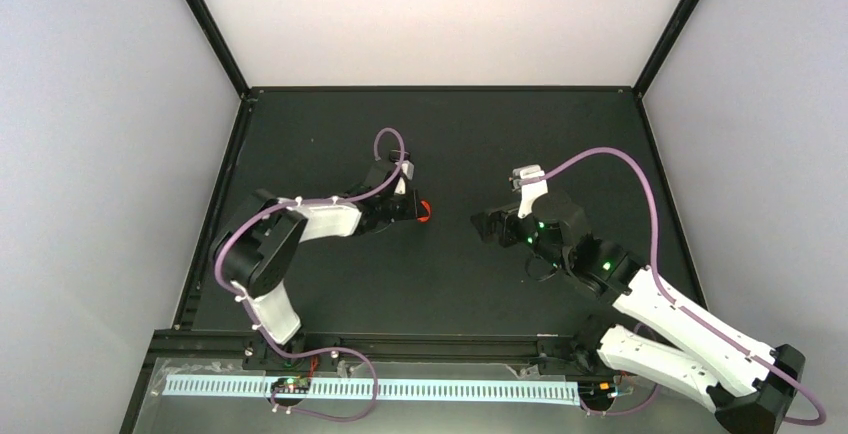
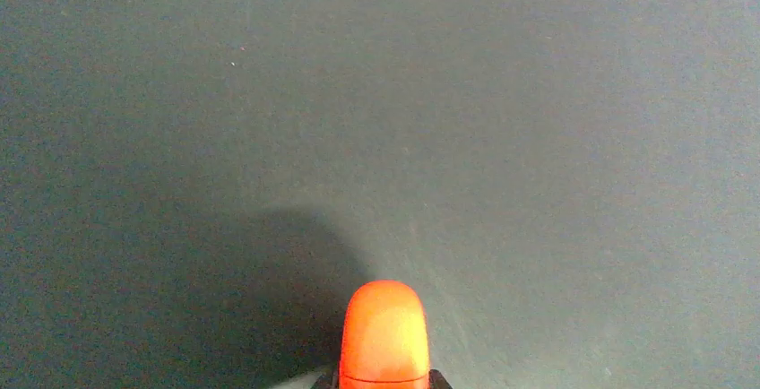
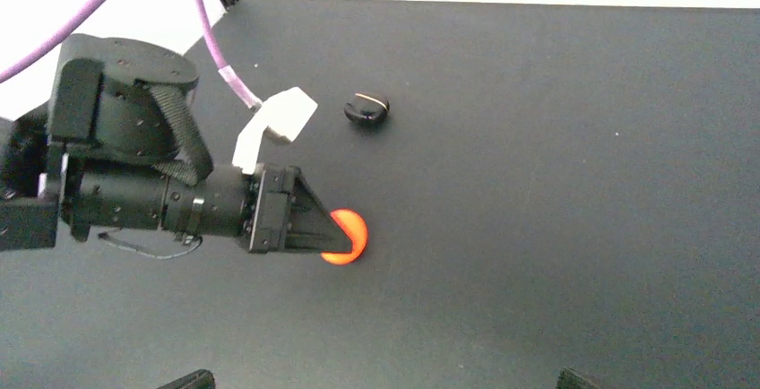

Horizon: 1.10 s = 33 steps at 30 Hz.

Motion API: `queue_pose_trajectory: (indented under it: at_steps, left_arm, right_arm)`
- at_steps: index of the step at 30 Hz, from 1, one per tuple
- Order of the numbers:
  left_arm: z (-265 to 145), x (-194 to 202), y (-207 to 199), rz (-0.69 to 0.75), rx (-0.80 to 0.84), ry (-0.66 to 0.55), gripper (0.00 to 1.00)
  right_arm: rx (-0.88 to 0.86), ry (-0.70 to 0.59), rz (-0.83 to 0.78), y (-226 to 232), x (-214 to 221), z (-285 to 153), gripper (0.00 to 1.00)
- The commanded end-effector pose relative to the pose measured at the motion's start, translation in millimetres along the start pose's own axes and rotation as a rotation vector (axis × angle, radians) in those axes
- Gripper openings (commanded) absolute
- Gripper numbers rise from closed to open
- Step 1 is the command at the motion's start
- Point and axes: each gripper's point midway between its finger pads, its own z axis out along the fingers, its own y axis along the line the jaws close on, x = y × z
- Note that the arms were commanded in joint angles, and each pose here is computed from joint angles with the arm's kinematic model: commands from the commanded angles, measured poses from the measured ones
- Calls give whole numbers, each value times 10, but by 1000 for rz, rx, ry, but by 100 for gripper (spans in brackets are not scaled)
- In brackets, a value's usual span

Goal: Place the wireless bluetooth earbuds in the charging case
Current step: Place the charging case at the center of the board, then reset both arms

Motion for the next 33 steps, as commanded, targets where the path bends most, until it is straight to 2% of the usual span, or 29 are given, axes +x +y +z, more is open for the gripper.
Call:
queue_pose_trajectory:
  at_steps: [1,7,9,10,14,17,19,22,27,33]
  left_arm:
    - [197,-148,7,-21,-3,15,1]
    - [364,-131,163,-48,-52,52,2]
    - [390,-104,189,-54,-63,66,4]
    - [392,-92,200,-58,-67,70,9]
    - [344,-42,269,-62,-100,78,42]
    - [247,-29,329,-60,-138,68,62]
    - [120,-75,356,-62,-165,41,74]
    - [-162,-163,430,-74,-235,-12,98]
    - [-906,-481,432,-54,-344,-158,99]
    - [-2166,-1041,296,29,-530,-403,99]
  right_arm:
    - [18,-12,-15,-49,11,18,100]
    - [22,-25,-22,-50,-51,-29,100]
    - [23,-27,-25,-50,-65,-37,100]
    - [24,-26,-26,-49,-69,-39,100]
    - [22,-27,-26,-35,-94,-40,100]
    - [22,-30,-29,-27,-120,-40,100]
    - [28,-35,-31,-27,-157,-49,100]
    - [38,-48,-30,-34,-227,-84,100]
    - [107,-127,7,-161,-395,-198,100]
    - [420,-386,155,-747,-787,-666,100]
